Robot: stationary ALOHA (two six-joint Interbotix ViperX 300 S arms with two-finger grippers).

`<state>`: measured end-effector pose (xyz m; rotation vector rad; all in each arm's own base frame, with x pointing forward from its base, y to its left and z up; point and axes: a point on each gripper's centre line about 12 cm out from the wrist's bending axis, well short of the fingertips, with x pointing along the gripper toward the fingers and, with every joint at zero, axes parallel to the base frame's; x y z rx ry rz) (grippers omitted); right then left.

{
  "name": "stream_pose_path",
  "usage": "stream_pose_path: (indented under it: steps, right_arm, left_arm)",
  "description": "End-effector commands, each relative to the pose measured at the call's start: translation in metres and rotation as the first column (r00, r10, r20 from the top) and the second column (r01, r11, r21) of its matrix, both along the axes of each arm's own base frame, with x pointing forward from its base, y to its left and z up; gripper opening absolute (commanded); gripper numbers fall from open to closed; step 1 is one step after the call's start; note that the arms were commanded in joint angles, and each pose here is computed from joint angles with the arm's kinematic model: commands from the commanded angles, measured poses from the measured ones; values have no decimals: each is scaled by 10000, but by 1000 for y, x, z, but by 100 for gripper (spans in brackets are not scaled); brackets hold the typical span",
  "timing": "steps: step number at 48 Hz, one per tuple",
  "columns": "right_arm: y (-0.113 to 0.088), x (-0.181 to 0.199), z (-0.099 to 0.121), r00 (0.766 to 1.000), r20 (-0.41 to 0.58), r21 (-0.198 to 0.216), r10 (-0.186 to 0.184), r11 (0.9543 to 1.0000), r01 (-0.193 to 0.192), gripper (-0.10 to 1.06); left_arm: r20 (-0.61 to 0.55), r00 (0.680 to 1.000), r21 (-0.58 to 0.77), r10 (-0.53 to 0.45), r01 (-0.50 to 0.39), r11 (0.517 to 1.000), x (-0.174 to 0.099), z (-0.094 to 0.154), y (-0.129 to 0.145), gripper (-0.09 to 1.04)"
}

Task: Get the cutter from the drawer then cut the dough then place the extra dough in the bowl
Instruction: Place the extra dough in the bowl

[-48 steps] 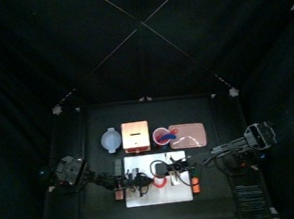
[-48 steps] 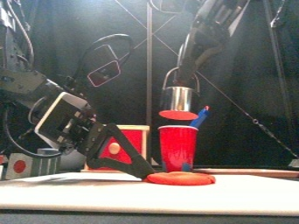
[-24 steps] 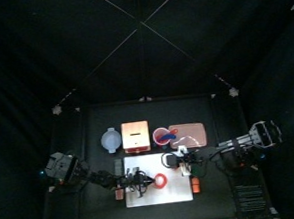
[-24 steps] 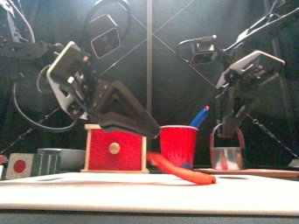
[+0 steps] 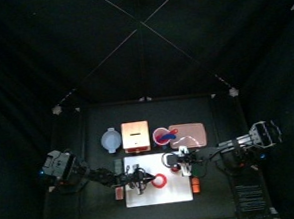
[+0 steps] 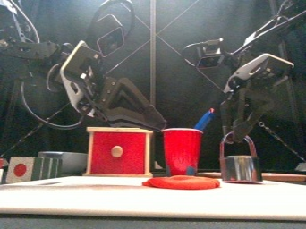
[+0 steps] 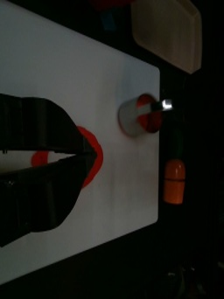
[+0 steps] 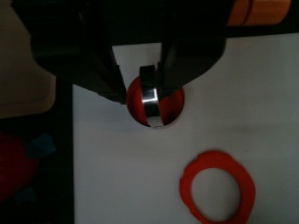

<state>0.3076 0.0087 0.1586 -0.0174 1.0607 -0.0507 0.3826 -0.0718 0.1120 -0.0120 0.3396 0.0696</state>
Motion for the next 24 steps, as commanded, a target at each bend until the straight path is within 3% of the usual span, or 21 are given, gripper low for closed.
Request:
stream_pose_path:
  steps: [1, 24]
  right_arm:
    - [-1, 5, 12, 9991, 412, 41, -33, 10000, 32, 78]
    - [8, 6, 23, 9992, 376, 373, -98, 9993, 84, 79]
  left_arm:
    - [238, 9997, 34, 102, -103, 9999, 6, 6, 6, 52]
    - [-198, 9998, 121, 11, -9, 9999, 20, 4, 18, 52]
